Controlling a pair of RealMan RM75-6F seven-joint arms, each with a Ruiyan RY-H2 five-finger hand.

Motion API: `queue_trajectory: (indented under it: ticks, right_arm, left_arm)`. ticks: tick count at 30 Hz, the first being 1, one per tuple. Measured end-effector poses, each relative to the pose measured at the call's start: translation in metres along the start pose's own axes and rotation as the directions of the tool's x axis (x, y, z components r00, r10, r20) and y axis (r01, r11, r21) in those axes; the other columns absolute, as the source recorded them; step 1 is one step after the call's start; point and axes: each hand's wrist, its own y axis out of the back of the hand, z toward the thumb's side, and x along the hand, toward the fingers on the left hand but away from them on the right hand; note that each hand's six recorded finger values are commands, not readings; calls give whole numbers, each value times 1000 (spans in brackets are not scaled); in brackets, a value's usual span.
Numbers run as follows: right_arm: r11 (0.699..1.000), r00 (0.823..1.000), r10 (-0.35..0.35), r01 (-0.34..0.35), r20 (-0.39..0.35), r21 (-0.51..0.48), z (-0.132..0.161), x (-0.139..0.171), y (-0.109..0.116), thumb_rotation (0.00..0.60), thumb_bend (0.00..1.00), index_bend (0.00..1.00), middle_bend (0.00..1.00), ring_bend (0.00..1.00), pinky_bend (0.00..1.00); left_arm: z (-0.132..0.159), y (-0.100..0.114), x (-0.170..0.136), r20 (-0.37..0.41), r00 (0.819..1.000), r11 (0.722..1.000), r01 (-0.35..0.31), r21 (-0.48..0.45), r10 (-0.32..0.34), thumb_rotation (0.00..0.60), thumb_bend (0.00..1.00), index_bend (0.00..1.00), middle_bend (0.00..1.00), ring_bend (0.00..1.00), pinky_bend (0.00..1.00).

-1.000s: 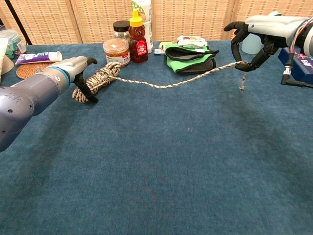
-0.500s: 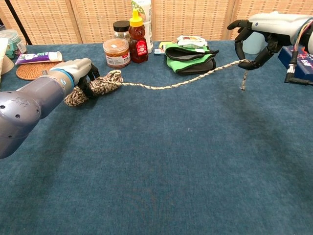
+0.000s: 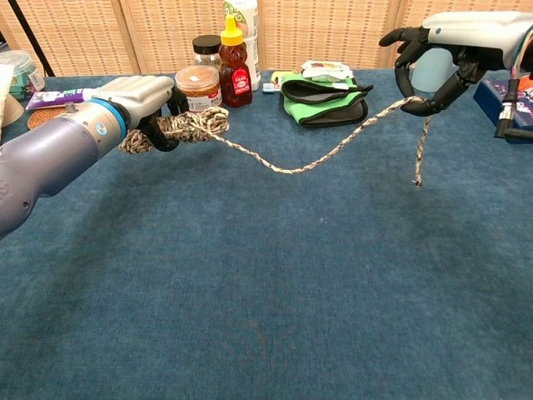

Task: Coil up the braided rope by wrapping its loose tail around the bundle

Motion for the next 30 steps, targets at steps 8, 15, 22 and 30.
queue_trajectory:
  ticks: [8,15,22,30]
  right_arm:
    - [998,998,-22,19,-51,-64,33,7,24,600,443,654,0,0,0]
    - [991,997,-32,23,-73,-129,62,9,47,600,446,660,0,0,0]
    - [980,997,-35,21,-68,-197,84,3,71,600,453,669,0,0,0]
    - [941,1000,-3,3,1,-338,100,-21,98,600,460,672,0,0,0]
  left_arm:
    - [22,12,-14,176,983,990,-73,119,51,600,405,485,409,465,628]
    - [42,8,-10,214,976,989,-68,132,39,600,405,485,409,455,628]
    - [62,-3,-14,271,963,980,-63,190,9,600,405,485,409,448,628]
    - [77,-7,-26,366,930,974,-62,217,-22,600,405,482,407,440,628]
